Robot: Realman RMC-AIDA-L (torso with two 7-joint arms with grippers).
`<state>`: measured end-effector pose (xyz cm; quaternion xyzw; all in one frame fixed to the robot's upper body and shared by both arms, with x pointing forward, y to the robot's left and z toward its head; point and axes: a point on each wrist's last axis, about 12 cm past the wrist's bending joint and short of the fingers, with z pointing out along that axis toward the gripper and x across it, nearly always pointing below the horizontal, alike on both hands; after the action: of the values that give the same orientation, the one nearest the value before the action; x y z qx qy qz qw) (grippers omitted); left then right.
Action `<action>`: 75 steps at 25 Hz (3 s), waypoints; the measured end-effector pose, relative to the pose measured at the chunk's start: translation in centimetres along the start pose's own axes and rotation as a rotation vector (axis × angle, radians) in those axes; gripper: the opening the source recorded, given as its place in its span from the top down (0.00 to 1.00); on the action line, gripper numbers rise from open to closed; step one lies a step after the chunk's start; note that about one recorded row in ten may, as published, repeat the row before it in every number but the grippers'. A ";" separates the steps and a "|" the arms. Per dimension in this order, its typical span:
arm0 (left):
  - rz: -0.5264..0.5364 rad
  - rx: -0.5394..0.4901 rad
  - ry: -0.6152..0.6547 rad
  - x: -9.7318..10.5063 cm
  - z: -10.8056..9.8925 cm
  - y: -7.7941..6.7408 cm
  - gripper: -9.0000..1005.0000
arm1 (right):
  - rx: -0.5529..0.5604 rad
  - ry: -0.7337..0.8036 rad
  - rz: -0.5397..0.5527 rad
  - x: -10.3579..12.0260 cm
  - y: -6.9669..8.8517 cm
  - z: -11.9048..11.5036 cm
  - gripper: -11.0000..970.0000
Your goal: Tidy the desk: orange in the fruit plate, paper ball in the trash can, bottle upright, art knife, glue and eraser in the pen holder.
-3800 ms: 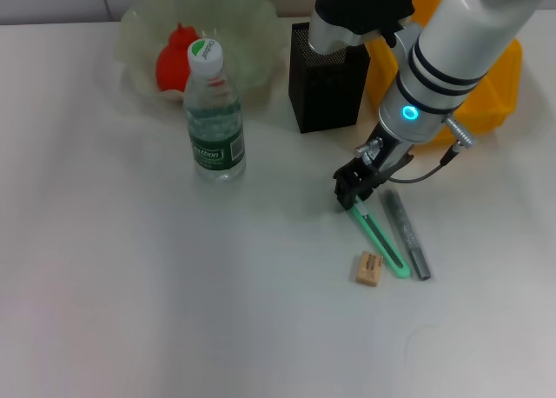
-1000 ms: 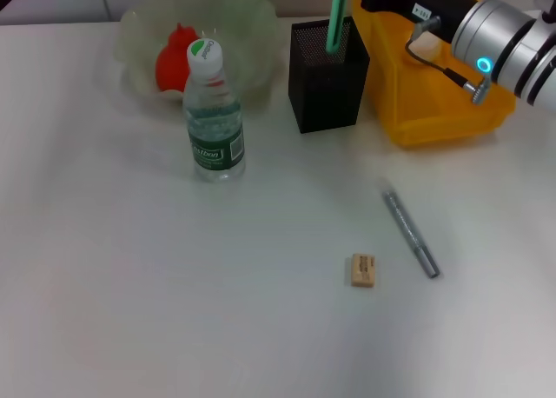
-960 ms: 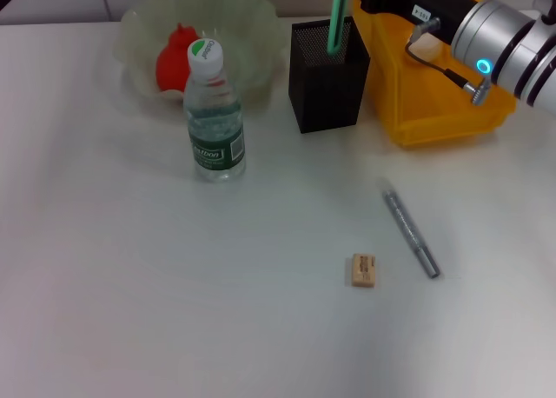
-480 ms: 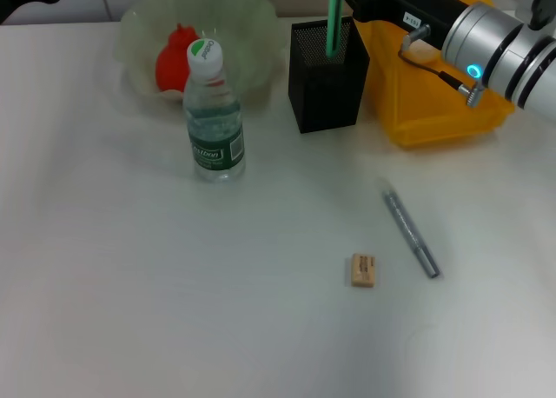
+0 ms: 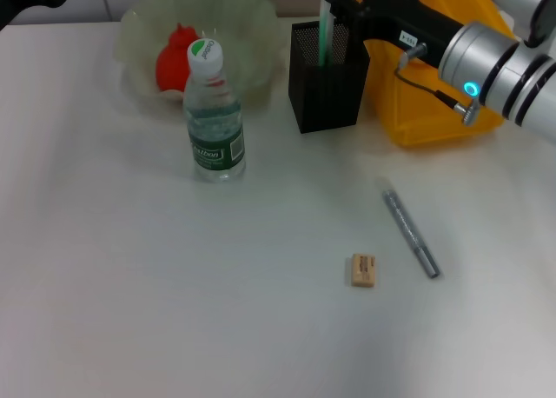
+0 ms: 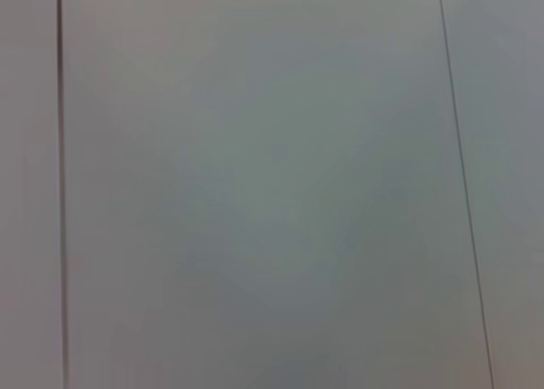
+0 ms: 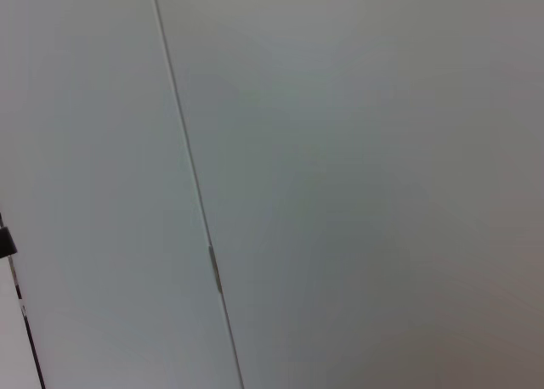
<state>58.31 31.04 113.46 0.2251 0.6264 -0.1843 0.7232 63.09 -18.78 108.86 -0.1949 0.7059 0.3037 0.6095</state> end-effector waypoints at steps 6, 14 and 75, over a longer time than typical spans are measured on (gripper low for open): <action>0.001 0.003 -0.007 -0.1 0.0 0.0 0.23 | -0.058 -0.040 0.066 -0.1 0.0 -1.5 0.60; -0.001 -0.003 -0.010 -0.3 -0.1 0.3 0.23 | -0.379 0.251 0.103 -2.3 2.0 -4.4 0.48; -0.012 0.000 -0.019 -0.8 1.1 0.2 0.23 | -0.043 1.502 -0.041 -3.2 10.7 2.7 0.44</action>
<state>59.25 30.60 114.42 0.2198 0.6209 -0.1907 0.7279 58.78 -9.40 113.81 -0.3744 0.9221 0.0914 -0.0343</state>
